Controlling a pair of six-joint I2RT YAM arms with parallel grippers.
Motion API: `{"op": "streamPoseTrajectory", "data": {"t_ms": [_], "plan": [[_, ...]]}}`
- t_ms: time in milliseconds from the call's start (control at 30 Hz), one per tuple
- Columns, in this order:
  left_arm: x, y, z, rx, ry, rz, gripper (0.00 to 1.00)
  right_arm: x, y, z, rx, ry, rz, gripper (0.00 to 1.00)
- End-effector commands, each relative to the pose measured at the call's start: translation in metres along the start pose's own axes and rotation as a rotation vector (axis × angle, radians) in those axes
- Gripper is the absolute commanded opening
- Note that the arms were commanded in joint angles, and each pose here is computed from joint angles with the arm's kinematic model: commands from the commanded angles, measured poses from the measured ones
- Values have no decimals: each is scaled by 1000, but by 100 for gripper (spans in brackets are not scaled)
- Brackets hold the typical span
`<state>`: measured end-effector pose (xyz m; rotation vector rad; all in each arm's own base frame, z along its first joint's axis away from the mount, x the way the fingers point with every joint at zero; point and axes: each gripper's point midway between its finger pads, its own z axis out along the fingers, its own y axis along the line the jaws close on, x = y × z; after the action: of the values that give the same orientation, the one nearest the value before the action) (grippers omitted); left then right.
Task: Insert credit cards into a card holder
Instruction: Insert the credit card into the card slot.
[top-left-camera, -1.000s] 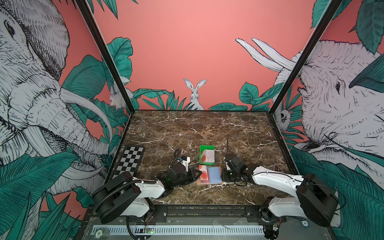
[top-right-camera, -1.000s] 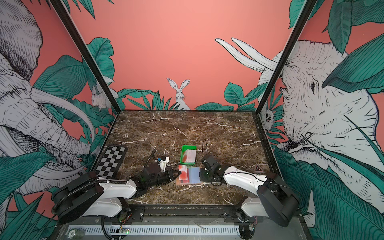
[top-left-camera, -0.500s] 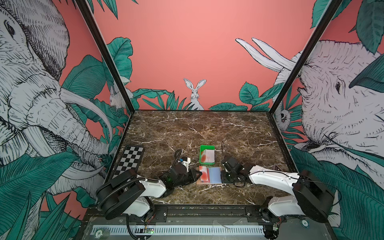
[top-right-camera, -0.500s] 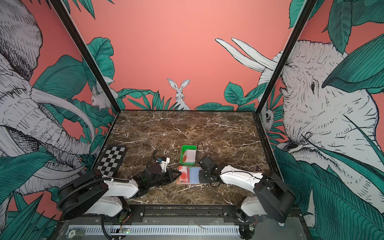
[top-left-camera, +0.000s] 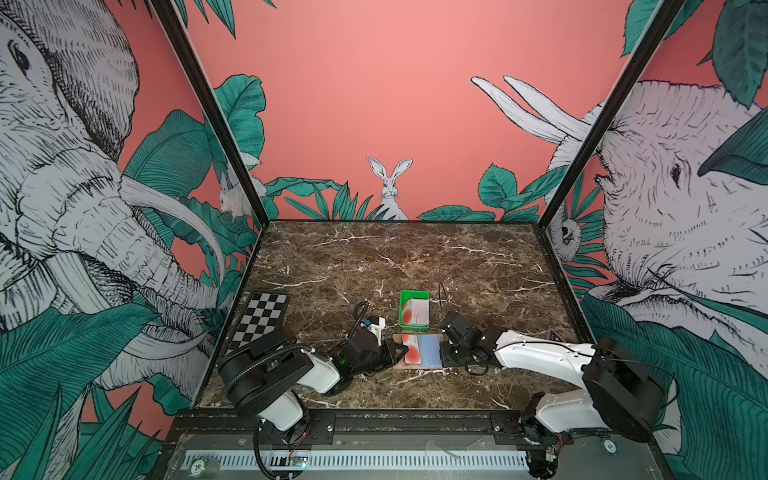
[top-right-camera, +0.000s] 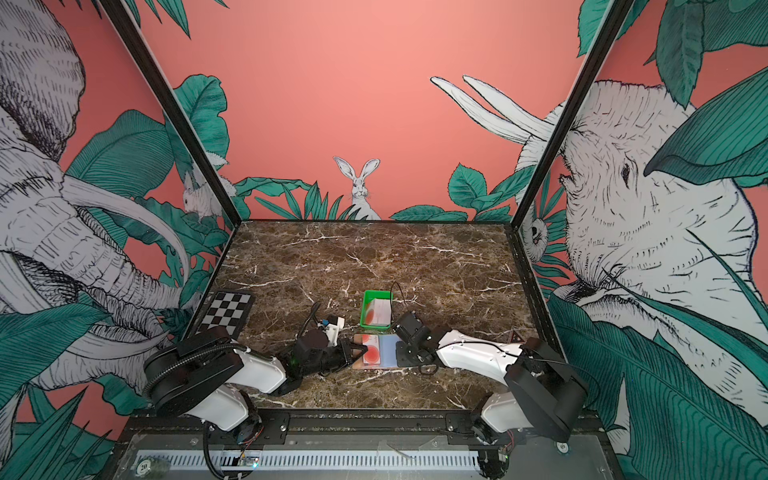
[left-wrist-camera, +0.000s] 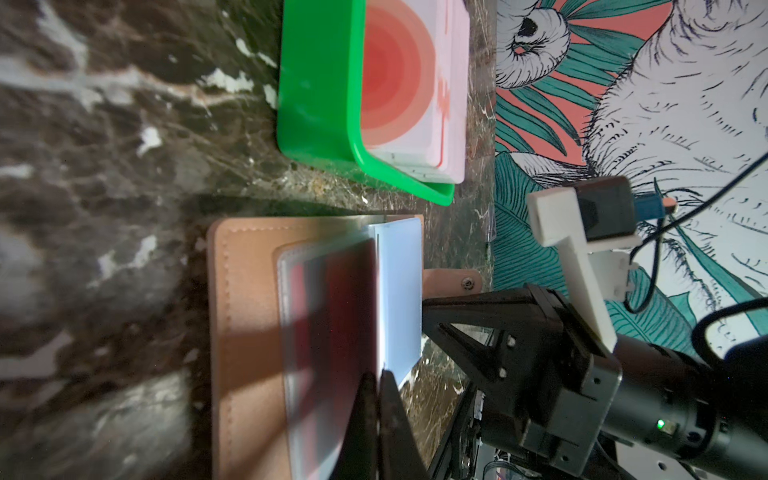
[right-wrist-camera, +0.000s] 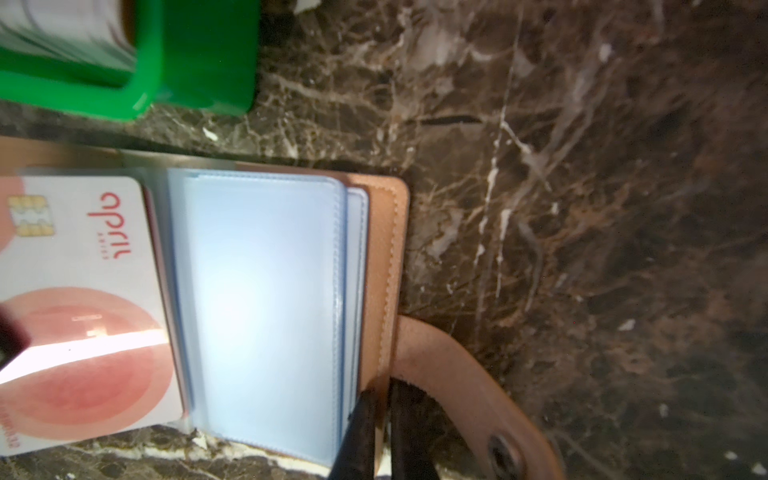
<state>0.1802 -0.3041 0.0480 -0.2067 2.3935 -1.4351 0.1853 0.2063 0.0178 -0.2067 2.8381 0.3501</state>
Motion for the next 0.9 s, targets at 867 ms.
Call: {"op": "streamPoseTrajectory", "data": {"t_ms": [867], "plan": [[7,-4,16,55,13,-37,0,11,-9,7,50,34,-11,9]]}}
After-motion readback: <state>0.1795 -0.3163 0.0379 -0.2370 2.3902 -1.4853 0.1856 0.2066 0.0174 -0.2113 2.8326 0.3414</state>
